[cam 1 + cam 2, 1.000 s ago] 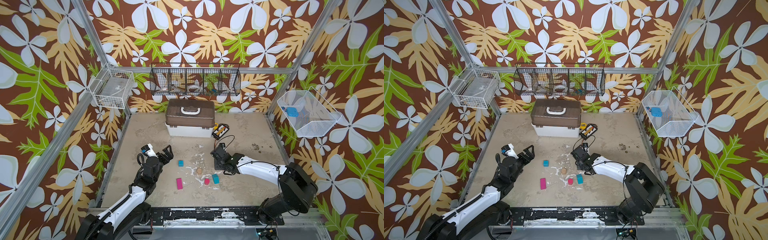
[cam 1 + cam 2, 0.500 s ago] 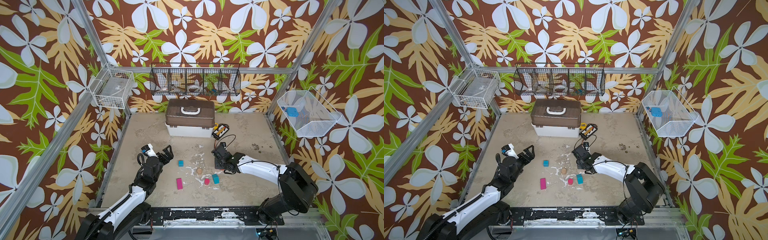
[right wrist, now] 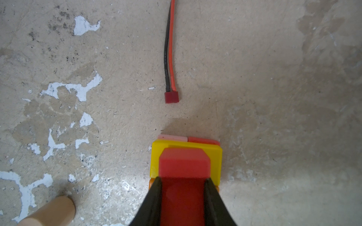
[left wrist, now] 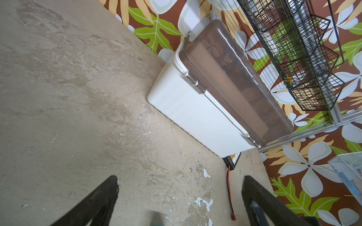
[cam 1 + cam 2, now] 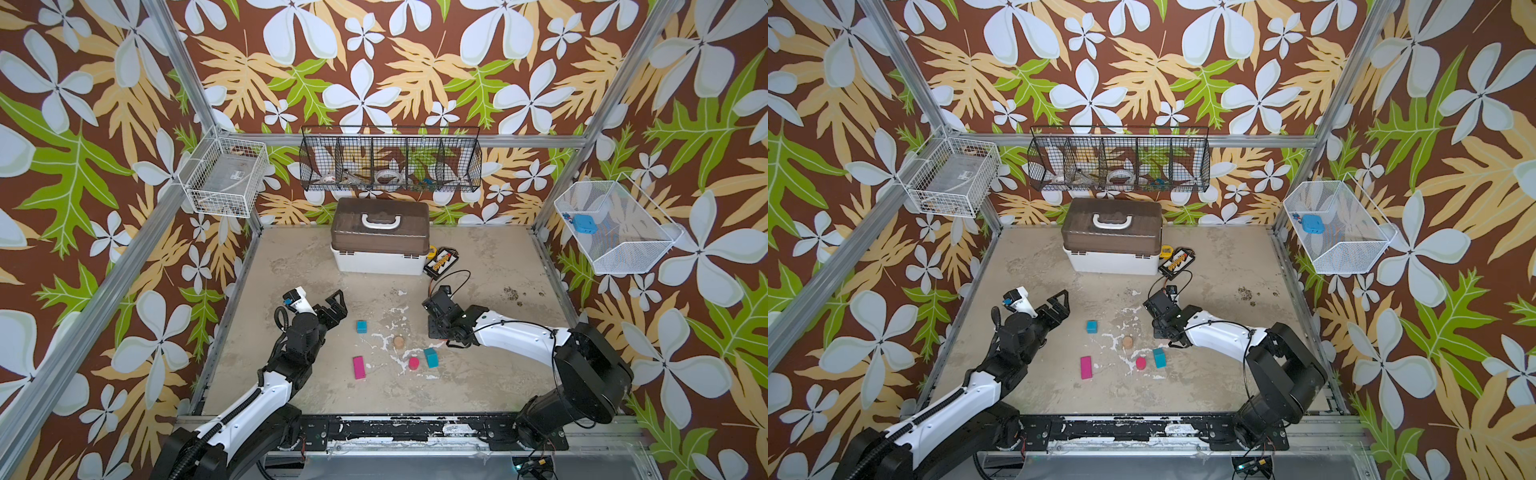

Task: Build the wood block tower
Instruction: 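Lower the red arch block over the yellow and orange blocks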

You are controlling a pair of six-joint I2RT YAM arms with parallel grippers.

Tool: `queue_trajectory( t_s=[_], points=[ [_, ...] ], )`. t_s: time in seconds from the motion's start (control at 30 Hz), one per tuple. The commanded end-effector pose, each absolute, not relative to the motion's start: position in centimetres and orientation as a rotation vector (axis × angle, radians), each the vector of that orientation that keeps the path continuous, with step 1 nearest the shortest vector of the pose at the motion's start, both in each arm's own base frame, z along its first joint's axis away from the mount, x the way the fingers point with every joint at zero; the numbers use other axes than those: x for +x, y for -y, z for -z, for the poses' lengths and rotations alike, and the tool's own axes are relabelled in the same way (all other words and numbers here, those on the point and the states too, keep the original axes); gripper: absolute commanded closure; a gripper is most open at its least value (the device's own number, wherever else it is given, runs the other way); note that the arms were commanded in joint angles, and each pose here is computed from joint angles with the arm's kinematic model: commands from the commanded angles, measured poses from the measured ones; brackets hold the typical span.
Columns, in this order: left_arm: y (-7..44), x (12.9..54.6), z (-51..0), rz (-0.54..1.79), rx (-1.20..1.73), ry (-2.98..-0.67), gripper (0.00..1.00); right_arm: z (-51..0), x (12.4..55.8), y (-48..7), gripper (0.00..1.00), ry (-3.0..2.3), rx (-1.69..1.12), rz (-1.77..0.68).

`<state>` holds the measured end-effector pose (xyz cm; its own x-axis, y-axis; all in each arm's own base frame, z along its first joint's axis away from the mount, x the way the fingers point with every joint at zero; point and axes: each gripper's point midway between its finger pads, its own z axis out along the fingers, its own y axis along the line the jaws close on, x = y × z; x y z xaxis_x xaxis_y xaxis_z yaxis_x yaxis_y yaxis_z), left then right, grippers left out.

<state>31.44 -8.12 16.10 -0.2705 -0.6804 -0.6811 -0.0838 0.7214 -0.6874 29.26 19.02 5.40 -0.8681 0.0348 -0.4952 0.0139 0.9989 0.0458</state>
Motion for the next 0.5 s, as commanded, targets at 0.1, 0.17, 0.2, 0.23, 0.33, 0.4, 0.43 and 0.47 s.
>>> queue_trajectory(
  t_s=[0.1,0.17,0.2,0.23,0.33,0.4,0.43,0.47],
  points=[
    [8.17,31.62,-16.71,0.659,-0.607,-1.757,0.0,-5.87,29.53,-18.71,0.79,-2.601,0.053,-0.037],
    [8.17,31.62,-16.7,0.659,-0.607,-1.758,0.0,-5.86,29.51,-18.67,0.77,-2.602,0.053,-0.035],
    [8.17,31.61,-16.66,0.659,-0.607,-1.758,0.0,-5.85,29.52,-18.66,0.75,-2.602,0.053,-0.033],
    [8.18,31.62,-16.71,0.659,-0.607,-1.757,0.0,-5.81,29.49,-18.68,0.74,-2.604,0.051,-0.031],
    [8.18,31.6,-16.67,0.659,-0.606,-1.758,0.0,-5.78,29.5,-18.63,0.7,-2.605,0.051,-0.027],
    [8.17,31.62,-16.7,0.659,-0.607,-1.757,0.0,-5.73,29.49,-18.58,0.66,-2.605,0.052,-0.022],
    [8.18,31.61,-16.67,0.659,-0.606,-1.759,0.0,-5.7,29.5,-18.52,0.66,-2.606,0.054,-0.019],
    [8.17,31.61,-16.65,0.659,-0.607,-1.759,0.0,-5.65,29.49,-18.48,0.66,-2.606,0.054,-0.015]
  ],
)
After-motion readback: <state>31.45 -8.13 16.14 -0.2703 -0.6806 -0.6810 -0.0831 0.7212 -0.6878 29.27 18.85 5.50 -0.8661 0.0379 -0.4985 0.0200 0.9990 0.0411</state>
